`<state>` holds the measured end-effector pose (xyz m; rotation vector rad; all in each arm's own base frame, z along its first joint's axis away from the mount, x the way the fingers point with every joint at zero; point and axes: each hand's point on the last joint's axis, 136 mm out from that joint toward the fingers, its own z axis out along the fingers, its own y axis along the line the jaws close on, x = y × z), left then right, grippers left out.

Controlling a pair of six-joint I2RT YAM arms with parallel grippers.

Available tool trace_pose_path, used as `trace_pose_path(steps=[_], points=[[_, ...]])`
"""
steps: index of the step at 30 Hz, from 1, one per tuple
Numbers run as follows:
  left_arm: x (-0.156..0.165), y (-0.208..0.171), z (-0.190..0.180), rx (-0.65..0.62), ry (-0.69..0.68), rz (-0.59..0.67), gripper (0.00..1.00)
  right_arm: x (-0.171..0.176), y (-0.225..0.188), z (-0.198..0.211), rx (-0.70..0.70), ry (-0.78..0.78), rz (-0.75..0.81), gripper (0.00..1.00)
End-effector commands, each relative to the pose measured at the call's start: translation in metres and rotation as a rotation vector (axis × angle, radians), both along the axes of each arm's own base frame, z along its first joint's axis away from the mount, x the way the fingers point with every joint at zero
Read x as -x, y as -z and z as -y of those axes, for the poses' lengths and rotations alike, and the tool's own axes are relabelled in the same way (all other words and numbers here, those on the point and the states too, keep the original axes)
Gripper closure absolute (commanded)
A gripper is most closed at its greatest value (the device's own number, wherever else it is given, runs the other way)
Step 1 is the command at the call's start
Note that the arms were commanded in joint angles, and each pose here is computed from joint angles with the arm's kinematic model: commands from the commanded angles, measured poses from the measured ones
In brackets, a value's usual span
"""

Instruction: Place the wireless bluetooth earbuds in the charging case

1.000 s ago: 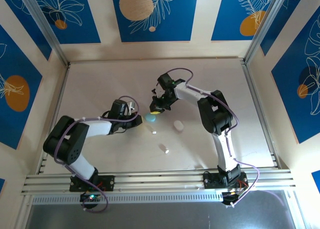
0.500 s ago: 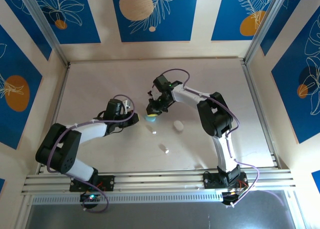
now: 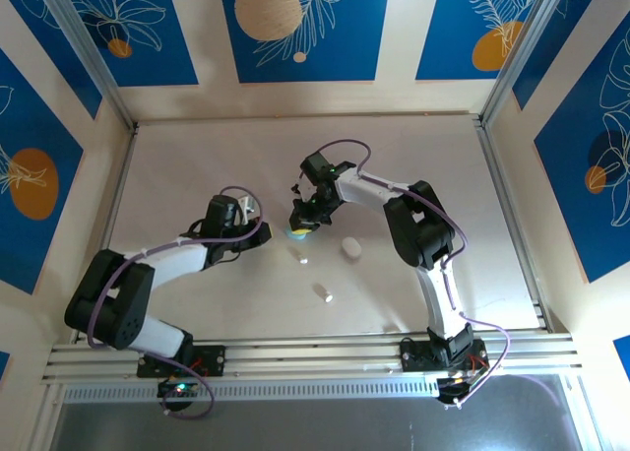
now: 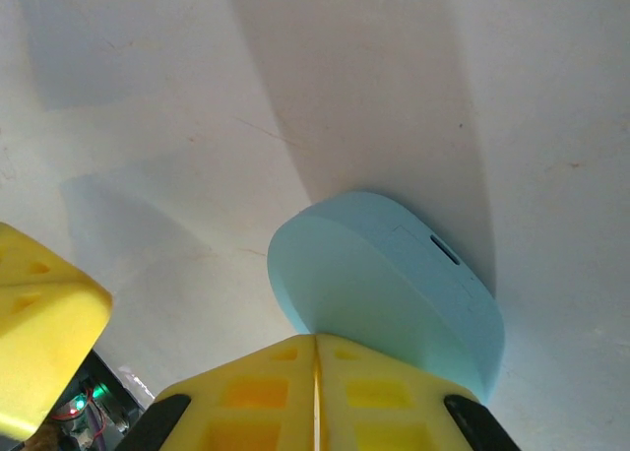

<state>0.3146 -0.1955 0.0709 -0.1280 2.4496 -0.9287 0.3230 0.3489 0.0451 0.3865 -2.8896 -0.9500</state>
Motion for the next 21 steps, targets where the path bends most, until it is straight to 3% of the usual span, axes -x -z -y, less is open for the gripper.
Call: trace_pose_path(steps=[1, 12, 21], points=[[0.004, -0.001, -0.008, -0.017, -0.006, 0.001, 1.00, 0.005, 0.002, 0.003, 0.041, -0.010, -0.010, 0.91], [0.009, -0.034, -0.016, -0.029, -0.019, 0.069, 0.78, 0.005, -0.029, -0.003, -0.002, -0.013, 0.052, 0.91], [0.016, -0.053, -0.021, -0.036, -0.018, 0.103, 0.68, 0.009, -0.014, -0.003, 0.016, -0.012, 0.030, 0.91]])
